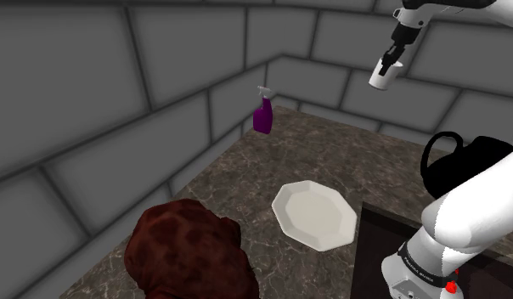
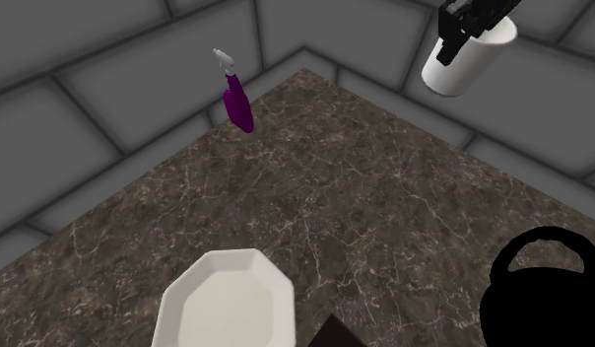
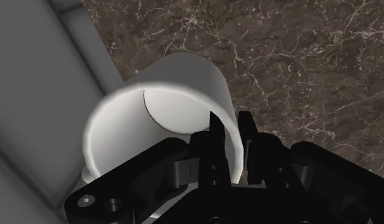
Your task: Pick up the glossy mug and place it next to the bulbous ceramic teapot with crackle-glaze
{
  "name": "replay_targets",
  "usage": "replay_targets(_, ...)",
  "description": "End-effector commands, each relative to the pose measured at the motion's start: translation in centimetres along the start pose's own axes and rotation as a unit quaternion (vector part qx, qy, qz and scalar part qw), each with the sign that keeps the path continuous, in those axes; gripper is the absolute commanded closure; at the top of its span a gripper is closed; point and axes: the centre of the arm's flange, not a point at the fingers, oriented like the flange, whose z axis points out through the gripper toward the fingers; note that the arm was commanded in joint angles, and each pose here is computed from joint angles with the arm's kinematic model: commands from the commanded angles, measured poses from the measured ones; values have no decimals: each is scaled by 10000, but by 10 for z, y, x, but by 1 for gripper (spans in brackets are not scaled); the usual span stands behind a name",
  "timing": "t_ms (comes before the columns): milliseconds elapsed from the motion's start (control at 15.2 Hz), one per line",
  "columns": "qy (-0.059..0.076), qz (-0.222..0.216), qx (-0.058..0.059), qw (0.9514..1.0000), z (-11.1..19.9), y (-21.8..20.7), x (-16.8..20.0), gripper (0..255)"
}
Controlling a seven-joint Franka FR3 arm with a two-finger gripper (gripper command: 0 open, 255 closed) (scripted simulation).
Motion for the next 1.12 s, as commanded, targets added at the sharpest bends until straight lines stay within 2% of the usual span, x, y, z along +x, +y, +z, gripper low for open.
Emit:
replay_targets(0, 0, -7, 1, 10000, -2, 15, -23, 255)
replay_targets(1056, 0, -7, 1, 10000, -20, 140, -192, 255)
